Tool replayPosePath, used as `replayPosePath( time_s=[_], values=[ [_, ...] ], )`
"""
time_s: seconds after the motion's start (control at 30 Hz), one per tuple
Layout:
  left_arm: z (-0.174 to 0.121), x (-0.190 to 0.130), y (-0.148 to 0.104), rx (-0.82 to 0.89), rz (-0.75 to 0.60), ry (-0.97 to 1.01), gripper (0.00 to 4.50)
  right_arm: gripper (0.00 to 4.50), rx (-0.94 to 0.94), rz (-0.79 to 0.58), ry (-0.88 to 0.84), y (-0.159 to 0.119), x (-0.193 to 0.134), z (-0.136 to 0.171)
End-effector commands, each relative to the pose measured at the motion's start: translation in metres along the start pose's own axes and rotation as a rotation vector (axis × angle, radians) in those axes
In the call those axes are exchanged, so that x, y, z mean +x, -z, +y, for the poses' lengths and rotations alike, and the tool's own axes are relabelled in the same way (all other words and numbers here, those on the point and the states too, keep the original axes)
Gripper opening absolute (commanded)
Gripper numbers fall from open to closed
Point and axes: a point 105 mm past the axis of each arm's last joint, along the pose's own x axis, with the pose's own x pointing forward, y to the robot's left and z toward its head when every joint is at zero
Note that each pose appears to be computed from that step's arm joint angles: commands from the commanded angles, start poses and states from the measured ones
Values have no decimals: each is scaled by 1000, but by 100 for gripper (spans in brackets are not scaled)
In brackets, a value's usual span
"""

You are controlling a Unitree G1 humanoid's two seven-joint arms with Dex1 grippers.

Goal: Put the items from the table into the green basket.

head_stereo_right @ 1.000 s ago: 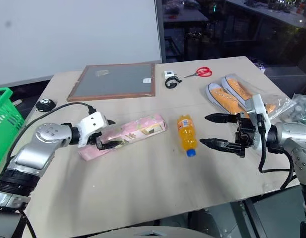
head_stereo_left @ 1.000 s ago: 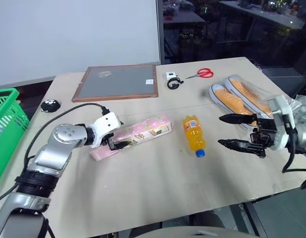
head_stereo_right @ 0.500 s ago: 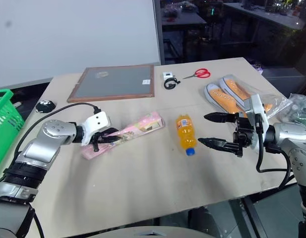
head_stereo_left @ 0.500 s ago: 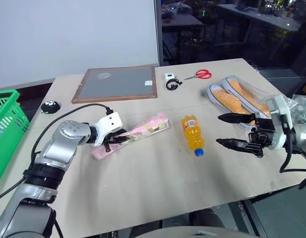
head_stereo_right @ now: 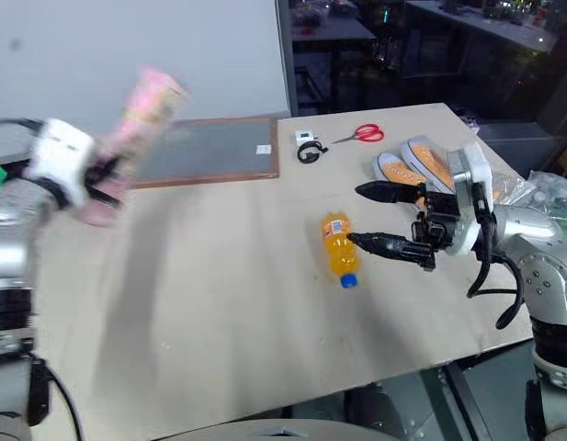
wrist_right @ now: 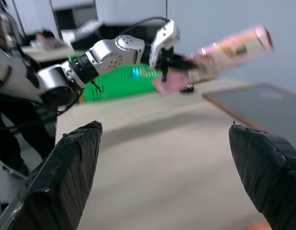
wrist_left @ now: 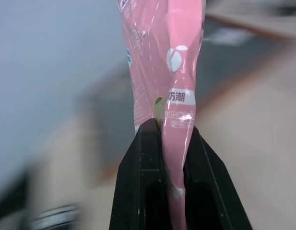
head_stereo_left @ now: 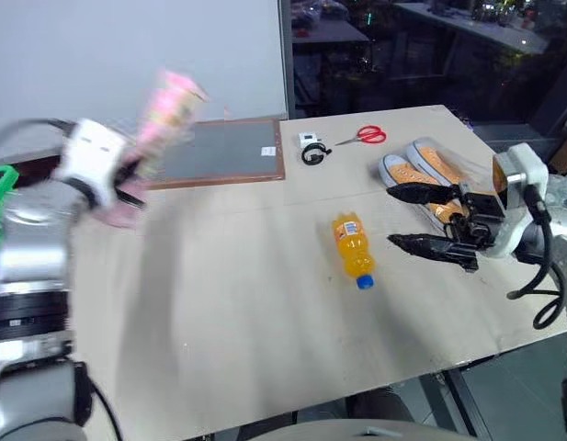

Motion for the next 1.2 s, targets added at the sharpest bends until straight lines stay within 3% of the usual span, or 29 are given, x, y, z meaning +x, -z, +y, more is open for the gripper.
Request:
replayPosePath(
  time_s=[0.03, 0.13, 0.23, 0.47, 0.6, 0.8, 0.87, 0.93, 1.0, 1.1, 1.2],
  values=[
    [74, -36, -3, 152, 50, -234, 8, 450, -42, -36, -53, -15, 13, 2],
    [121, -71, 29, 193, 225, -353, 8, 450, -58, -59, -71, -18, 21, -5],
    [139, -93, 49, 191, 322, -421, 8, 450, -79, -73, -56, -16, 27, -16],
    [146, -115, 88, 250, 486, -441, 8, 450, -103, -97, -84, -16, 40, -23],
    [145, -118, 108, 242, 518, -465, 144, 450, -114, -101, -63, -16, 38, -25],
    [142, -97, 102, 282, 417, -481, 441, 450, -129, -118, -46, -17, 39, -25],
    [144, -91, 95, 293, 380, -500, 446, 450, -134, -114, -33, -16, 36, -25],
    [134, -74, 79, 179, 253, -478, 446, 450, -140, -107, -11, -15, 32, -26],
    [102, -47, 60, -35, 99, -369, 446, 450, -144, -104, 12, -15, 28, -27],
    [17, -18, 10, -335, -114, -50, 446, 450, -160, -71, 59, -12, 19, -31],
    [-70, -21, -35, -582, -201, 269, 446, 450, -164, -11, 103, -2, 5, -32]
  ],
)
